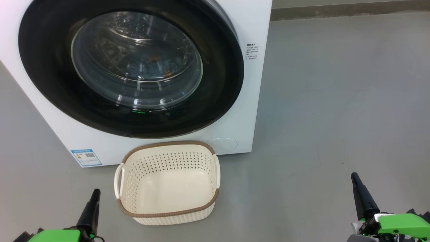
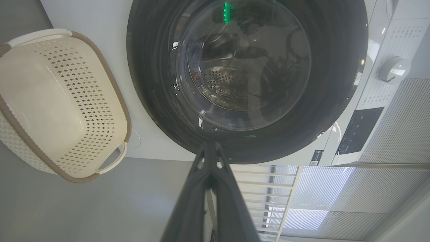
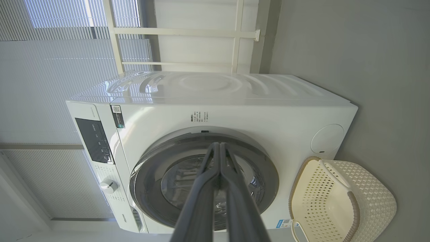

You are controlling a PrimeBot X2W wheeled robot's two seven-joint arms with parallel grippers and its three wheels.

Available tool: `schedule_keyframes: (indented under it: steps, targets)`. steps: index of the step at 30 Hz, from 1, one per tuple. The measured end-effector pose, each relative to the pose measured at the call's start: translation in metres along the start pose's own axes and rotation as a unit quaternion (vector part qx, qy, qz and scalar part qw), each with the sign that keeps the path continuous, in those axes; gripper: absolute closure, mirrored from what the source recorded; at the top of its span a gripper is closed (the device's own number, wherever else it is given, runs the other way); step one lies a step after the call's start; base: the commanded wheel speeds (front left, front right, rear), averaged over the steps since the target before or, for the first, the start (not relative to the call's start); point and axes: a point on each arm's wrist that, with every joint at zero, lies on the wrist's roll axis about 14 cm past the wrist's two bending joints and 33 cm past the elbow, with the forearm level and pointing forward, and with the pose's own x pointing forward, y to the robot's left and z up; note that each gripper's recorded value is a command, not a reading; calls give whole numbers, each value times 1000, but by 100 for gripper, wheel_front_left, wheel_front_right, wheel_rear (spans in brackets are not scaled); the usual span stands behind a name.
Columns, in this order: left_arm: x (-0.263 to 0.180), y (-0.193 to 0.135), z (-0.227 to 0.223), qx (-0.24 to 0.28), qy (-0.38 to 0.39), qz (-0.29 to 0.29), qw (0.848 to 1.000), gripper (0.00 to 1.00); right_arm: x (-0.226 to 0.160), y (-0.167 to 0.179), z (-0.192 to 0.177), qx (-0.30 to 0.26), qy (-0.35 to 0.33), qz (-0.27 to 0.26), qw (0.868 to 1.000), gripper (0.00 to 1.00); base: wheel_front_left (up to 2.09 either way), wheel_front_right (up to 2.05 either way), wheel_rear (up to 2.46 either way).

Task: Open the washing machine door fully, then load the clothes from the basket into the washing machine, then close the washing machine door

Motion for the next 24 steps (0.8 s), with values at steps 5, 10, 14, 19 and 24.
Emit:
schedule_keyframes:
  steps: [5, 10, 14, 19, 24]
  targets:
    - [0, 0, 0, 0, 0, 0, 1000, 100, 0, 0, 0, 0, 0, 0, 1000, 100, 0, 0, 0]
    - [0, 0, 0, 0, 0, 0, 1000, 100, 0, 0, 0, 0, 0, 0, 1000, 100, 0, 0, 0]
    - [0, 0, 0, 0, 0, 0, 1000, 100, 0, 0, 0, 0, 0, 0, 1000, 100, 0, 0, 0]
    - [0, 0, 0, 0, 0, 0, 1000, 100, 0, 0, 0, 0, 0, 0, 1000, 100, 0, 0, 0]
    - [0, 0, 0, 0, 0, 0, 1000, 100, 0, 0, 0, 0, 0, 0, 1000, 100, 0, 0, 0]
